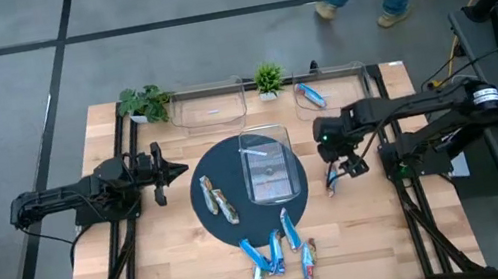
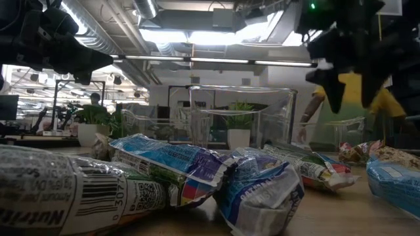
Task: Pick and place Granola Bars by type
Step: Put the red granola bar into the top right transparent bin
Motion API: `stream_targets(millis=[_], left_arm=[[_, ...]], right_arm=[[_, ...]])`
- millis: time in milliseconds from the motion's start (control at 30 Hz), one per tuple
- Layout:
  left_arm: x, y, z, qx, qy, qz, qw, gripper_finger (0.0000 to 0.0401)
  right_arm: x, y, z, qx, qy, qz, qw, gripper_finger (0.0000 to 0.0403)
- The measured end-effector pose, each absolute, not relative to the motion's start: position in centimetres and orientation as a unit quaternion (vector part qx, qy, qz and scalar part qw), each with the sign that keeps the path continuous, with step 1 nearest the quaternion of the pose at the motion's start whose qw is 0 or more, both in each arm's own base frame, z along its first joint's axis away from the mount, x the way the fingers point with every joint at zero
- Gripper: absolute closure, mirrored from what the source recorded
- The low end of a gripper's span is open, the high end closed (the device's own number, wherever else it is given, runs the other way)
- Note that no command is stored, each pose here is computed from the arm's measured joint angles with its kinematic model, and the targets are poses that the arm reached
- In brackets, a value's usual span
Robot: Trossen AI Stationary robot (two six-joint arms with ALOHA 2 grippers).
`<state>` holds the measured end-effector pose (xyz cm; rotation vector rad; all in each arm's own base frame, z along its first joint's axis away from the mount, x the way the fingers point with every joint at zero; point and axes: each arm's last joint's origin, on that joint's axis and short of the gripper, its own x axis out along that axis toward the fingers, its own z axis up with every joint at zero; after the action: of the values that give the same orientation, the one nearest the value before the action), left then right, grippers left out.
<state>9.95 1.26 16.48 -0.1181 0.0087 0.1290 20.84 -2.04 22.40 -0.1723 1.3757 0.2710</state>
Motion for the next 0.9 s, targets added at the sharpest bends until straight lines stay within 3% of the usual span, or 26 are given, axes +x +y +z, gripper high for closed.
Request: stream_targets(millis=[400, 900], left_arm=[[10.0, 1.3, 16.5, -0.059, 0.004, 0.064, 0.996, 0.039], [10.0, 1.3, 16.5, -0.059, 0.004, 0.064, 0.996, 0.0389]], right_arm=[[20.2, -2.1, 17.4, -0.111, 0.604, 0.12, 0.78, 0.012], [21.2, -2.5, 14.7, -0.124, 0.63, 0.143, 0.753, 0.012]])
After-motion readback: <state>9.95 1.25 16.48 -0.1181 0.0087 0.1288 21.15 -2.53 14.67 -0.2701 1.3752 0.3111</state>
